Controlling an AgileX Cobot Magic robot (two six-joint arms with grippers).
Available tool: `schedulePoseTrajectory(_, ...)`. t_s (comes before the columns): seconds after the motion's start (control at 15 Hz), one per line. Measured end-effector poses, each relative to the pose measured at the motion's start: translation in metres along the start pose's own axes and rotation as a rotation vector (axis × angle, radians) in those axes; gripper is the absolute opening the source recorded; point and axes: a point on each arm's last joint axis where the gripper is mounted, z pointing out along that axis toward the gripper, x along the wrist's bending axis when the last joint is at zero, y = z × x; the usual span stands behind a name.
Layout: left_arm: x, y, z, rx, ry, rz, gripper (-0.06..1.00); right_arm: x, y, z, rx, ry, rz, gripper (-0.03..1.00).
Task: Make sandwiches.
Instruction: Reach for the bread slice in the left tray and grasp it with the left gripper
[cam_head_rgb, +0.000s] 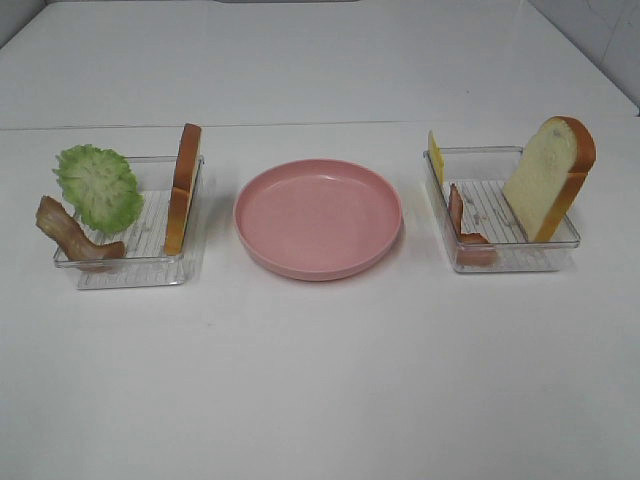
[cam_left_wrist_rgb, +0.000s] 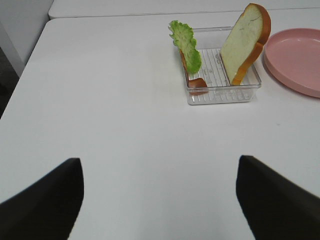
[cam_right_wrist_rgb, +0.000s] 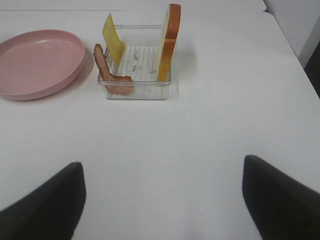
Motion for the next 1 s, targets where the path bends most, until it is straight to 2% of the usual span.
schedulePoseTrajectory(0.87,0.0000,0.0003,-0.0002,-0.002,0.000,0.000,0.79,0.0000,0.0000,0.0000,0.000,0.000,0.000,0.81)
schedulePoseTrajectory(1.0,-0.0002,0.0088,-0.0066,-0.037,0.001,0.000,0.79,0.0000,0.0000,0.0000,0.000,0.000,0.000,0.81)
